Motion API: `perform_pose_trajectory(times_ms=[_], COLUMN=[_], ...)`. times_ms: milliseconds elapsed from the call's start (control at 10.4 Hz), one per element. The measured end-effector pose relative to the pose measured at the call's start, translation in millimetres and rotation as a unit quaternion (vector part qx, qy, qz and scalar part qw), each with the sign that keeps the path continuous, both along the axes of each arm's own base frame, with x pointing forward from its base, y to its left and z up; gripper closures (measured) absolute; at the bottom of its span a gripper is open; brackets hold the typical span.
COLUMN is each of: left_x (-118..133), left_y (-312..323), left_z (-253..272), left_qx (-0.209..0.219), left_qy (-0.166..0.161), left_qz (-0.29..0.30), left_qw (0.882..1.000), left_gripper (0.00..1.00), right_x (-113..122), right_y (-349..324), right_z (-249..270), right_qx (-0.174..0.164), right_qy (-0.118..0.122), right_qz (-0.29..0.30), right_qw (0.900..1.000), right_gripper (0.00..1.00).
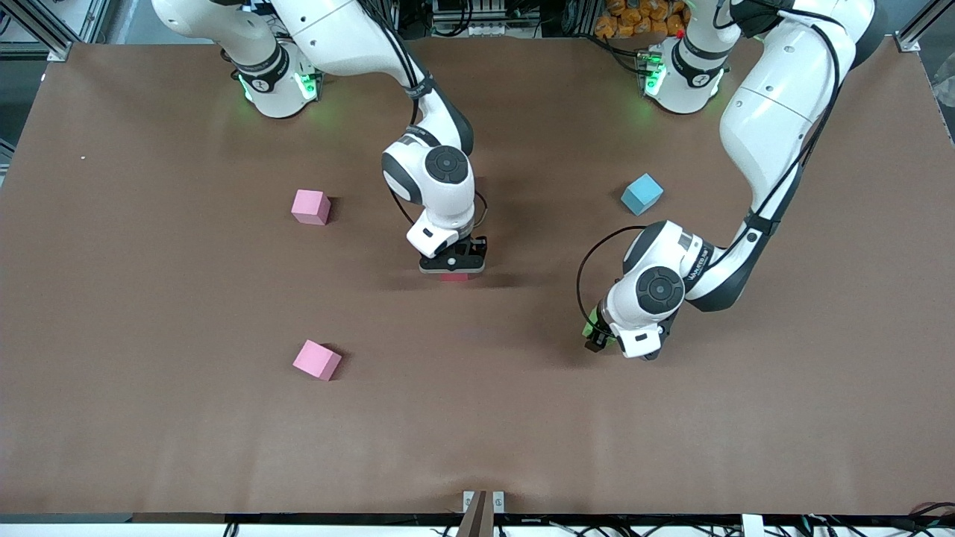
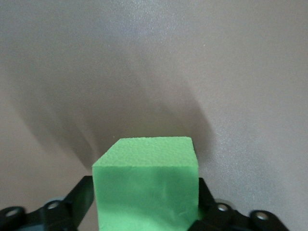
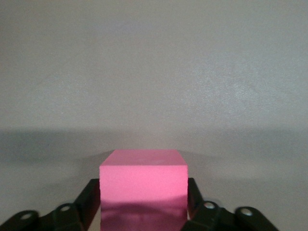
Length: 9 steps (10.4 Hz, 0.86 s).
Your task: Arrange blocks into number 1
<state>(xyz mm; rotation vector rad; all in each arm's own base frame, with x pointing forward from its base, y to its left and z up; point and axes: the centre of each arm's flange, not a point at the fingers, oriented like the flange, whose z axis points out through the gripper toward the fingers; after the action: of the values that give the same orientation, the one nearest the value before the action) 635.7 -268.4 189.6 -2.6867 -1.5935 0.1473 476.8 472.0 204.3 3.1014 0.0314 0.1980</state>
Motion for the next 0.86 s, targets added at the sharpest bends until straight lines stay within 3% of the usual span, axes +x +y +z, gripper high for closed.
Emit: perform_pose_trajectory(times_ms=[192, 479, 862], left_x=[1, 0, -35], left_y=[0, -4, -88], left_z=[1, 2, 30], left_qx=[-0.001, 0.003, -0.004], left_qy=[-0.002, -0.006, -0.029], left_qz=[0.000, -0.011, -0.090], left_qw=[1.000, 1.000, 0.996], left_gripper=[0.37, 0.38, 0.38], right_x=[6, 49, 132], right_y=[-4, -62, -223], right_z=[7, 62, 118], right_qx=[0.005, 0.040, 0.068], right_qy=[-0.004, -0.016, -0.039], right_qz=[-0.008, -0.069, -0.198], right_qw=[1.000, 0.997, 0.977], right_gripper=[0.00, 0.00, 0.00])
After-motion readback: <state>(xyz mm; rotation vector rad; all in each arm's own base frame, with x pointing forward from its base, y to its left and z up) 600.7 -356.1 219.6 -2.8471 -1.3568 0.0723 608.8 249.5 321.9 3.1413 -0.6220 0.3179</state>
